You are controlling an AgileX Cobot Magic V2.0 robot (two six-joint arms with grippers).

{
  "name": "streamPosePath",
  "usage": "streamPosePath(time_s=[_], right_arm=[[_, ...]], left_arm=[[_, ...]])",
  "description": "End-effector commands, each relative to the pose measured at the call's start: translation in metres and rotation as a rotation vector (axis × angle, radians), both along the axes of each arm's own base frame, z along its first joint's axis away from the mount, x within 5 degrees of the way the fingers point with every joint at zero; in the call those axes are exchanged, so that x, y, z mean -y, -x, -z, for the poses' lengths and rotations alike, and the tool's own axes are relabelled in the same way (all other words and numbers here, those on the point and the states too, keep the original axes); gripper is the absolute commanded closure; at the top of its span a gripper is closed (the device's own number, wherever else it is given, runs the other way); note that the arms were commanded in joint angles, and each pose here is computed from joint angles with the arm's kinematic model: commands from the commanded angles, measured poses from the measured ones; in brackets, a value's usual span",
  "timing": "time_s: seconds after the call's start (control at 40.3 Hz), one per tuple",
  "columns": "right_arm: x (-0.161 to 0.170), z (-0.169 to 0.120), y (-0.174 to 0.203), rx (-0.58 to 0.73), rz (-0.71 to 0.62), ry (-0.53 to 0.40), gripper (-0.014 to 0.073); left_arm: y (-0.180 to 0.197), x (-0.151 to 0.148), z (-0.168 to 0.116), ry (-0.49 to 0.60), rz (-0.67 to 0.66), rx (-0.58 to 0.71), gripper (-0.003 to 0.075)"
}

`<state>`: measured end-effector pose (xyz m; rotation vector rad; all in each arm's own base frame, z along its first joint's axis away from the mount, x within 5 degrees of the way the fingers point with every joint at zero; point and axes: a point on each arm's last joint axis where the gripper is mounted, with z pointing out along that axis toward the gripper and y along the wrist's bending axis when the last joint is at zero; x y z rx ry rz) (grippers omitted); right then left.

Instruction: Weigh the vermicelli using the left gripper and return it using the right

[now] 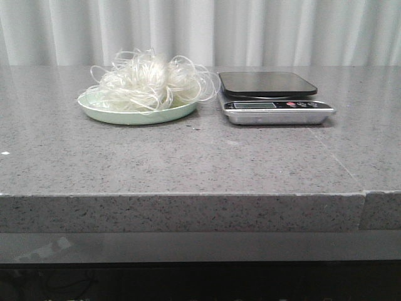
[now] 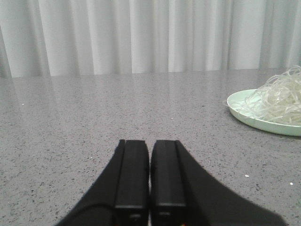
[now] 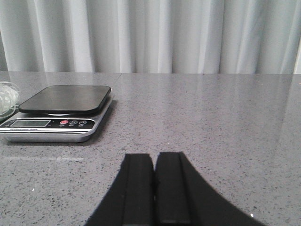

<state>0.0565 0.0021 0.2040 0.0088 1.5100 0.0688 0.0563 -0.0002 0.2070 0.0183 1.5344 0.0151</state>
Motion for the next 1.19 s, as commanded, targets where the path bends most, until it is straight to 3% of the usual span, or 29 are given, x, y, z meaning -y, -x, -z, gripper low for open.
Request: streamPosePath(time_s=[0.0, 0.869, 1.043, 1.167], right_arm=[[0.001, -0.010, 0.002, 0.106, 0.009, 0.008, 0.0453], [0.001, -0.016, 0.004, 0.162, 0.010, 0.006, 0.0453], [0.001, -0.036, 0.008, 0.189, 0.010, 0.005, 0.0453], [0.001, -0.060, 0.016, 0.175, 0.009, 0.006, 0.0453]], left_arm=[[0.001, 0.000, 0.004, 0.015, 0.005, 0.067, 0.0565], [0.001, 0.000, 0.003, 0.015, 0.004, 0.079, 0.0565], [0.004, 0.000, -0.018, 0.016, 0.000, 0.211, 0.0565], [0.014, 0.000, -0.055, 0.017, 0.004, 0.274, 0.0565]])
